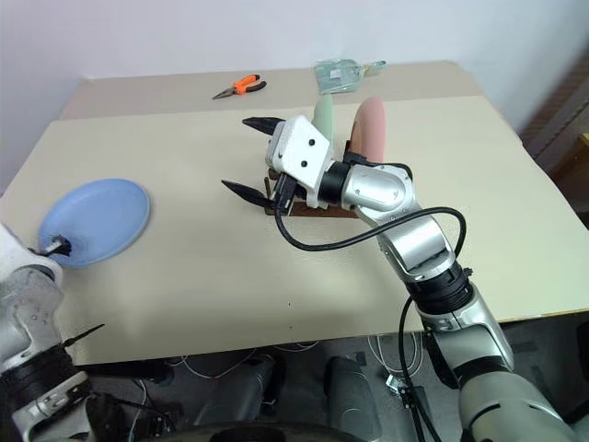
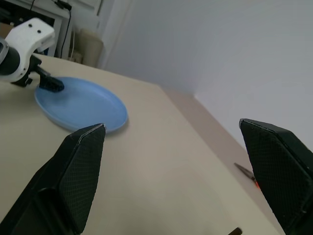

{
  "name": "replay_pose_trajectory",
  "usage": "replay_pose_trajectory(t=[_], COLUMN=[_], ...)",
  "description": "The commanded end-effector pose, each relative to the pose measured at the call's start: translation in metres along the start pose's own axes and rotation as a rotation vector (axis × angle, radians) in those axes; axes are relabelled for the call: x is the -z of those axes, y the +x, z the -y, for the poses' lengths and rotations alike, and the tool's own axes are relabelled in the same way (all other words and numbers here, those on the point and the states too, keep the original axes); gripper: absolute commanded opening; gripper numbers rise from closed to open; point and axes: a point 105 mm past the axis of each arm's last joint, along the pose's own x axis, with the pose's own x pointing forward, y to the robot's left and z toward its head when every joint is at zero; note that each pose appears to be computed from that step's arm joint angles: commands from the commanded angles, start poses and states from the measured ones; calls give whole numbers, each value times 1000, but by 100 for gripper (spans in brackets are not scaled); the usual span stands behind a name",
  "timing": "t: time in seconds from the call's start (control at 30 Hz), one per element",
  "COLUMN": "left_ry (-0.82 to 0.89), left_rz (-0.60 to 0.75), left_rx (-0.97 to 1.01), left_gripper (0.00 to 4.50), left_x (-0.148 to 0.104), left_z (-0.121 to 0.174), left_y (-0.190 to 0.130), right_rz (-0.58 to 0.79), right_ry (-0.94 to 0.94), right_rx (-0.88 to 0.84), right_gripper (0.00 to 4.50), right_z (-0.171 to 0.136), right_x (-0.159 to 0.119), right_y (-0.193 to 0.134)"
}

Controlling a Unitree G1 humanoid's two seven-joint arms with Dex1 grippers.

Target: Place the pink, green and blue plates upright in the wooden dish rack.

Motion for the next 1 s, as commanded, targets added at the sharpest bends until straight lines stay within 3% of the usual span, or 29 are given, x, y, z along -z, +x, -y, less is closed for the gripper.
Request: replay_pose_trajectory(t=[0.03,0.2,0.27,0.3,0.47,0.57,0.67,0.87,0.97,1.0], left_ry=[-154,-233,-226,-204,-94,-28,100,128,124,120], left_rz=[-8,-30,28,91,289,377,413,416,403,401], left_rx=[64,161,260,339,628,848,965,1053,1063,1064], left_gripper=[369,126,26,12,12,12,12,12,0,0], left_x=[-8,-11,-26,-40,-86,-113,-118,-116,-112,-112], left_z=[6,27,47,63,129,184,219,243,244,244], left_y=[-4,-3,-7,-14,-53,-96,-128,-155,-157,-157], right_rz=[43,9,-19,-28,-47,-53,-76,-148,-172,-175], right_ry=[-38,-28,-24,-31,-142,-282,-430,-614,-643,-642], right_rx=[17,33,34,31,21,-13,15,49,60,61], right_gripper=[450,450,450,450,450,450,450,450,365,318], right_z=[2,2,3,3,-1,-8,1,16,20,20], right_x=[-10,-3,2,3,2,2,3,18,24,25], right_y=[0,-4,-6,-7,-6,5,20,38,41,41])
